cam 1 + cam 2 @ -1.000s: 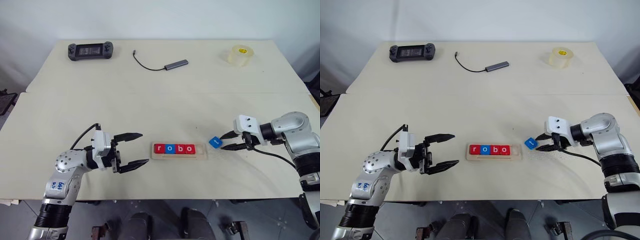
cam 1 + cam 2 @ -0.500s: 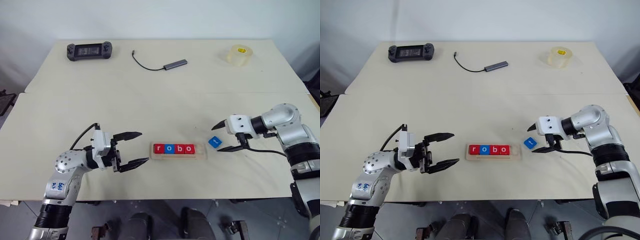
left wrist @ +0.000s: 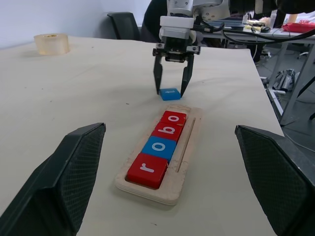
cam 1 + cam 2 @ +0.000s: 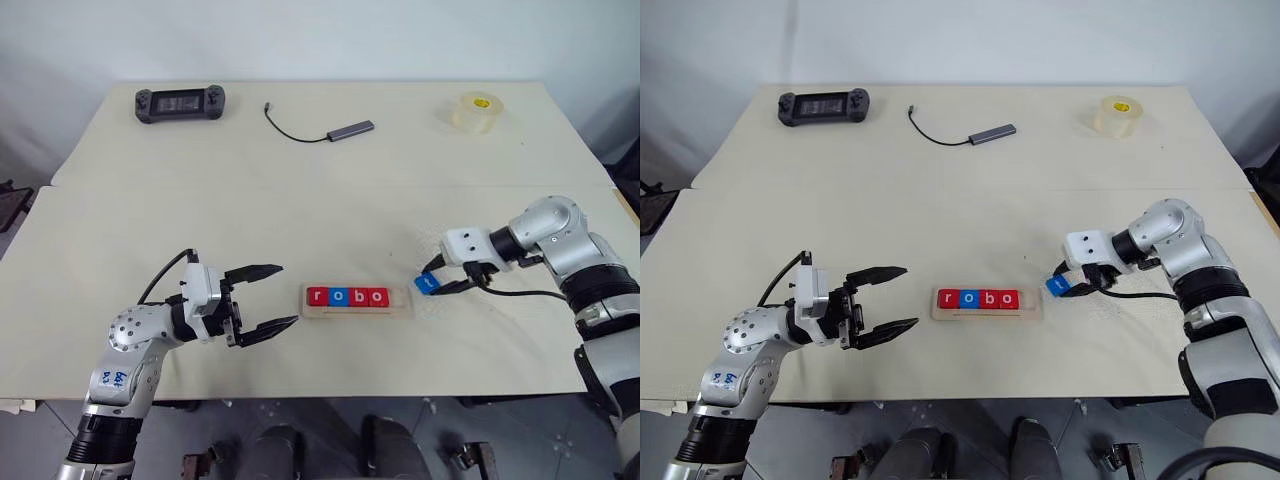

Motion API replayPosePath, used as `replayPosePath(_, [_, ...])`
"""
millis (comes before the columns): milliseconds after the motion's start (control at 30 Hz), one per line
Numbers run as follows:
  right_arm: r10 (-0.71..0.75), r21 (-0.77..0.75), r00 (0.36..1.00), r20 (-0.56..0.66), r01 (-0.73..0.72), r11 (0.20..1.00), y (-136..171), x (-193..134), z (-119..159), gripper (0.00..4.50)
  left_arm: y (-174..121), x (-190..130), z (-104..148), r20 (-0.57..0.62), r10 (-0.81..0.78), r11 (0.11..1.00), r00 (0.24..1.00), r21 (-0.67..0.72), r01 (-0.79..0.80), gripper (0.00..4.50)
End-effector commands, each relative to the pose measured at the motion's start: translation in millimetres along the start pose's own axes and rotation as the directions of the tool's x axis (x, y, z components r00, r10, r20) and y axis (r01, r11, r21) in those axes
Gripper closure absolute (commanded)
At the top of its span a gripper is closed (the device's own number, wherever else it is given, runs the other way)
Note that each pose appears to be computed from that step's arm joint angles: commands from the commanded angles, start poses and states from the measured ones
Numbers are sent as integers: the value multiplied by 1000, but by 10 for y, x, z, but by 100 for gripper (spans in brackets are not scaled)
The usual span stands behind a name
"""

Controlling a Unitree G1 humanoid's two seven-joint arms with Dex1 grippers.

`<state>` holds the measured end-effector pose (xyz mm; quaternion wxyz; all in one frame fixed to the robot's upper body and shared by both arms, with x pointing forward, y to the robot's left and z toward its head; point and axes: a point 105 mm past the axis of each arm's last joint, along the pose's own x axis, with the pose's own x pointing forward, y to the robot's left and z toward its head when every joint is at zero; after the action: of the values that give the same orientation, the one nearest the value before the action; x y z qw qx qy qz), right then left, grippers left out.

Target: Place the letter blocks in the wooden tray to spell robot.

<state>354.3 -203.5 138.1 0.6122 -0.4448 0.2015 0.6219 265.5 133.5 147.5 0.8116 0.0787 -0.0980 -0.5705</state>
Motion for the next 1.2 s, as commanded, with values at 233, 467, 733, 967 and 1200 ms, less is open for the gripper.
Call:
replayPosePath(233, [-6,122,997,83,-4,993,187,-144,40,304,-13,23,90,21,-11,999,1000,41,10,0])
replayPosePath(467, [-90,197,983,158,58,979,327,-229,288,304,-18,30,80,23,-21,999,1000,32,20,0])
replayPosePath(733, [-137,246,976,169,93,965,348,-108,557,304,-47,44,91,22,-66,998,998,25,65,0])
replayPosePath(967, [-148,253,980,133,111,961,335,49,509,304,-77,47,87,22,-70,997,997,18,69,0])
replayPosePath(1200, [-142,249,981,132,106,963,342,109,508,304,-95,36,82,20,-64,998,998,13,64,0])
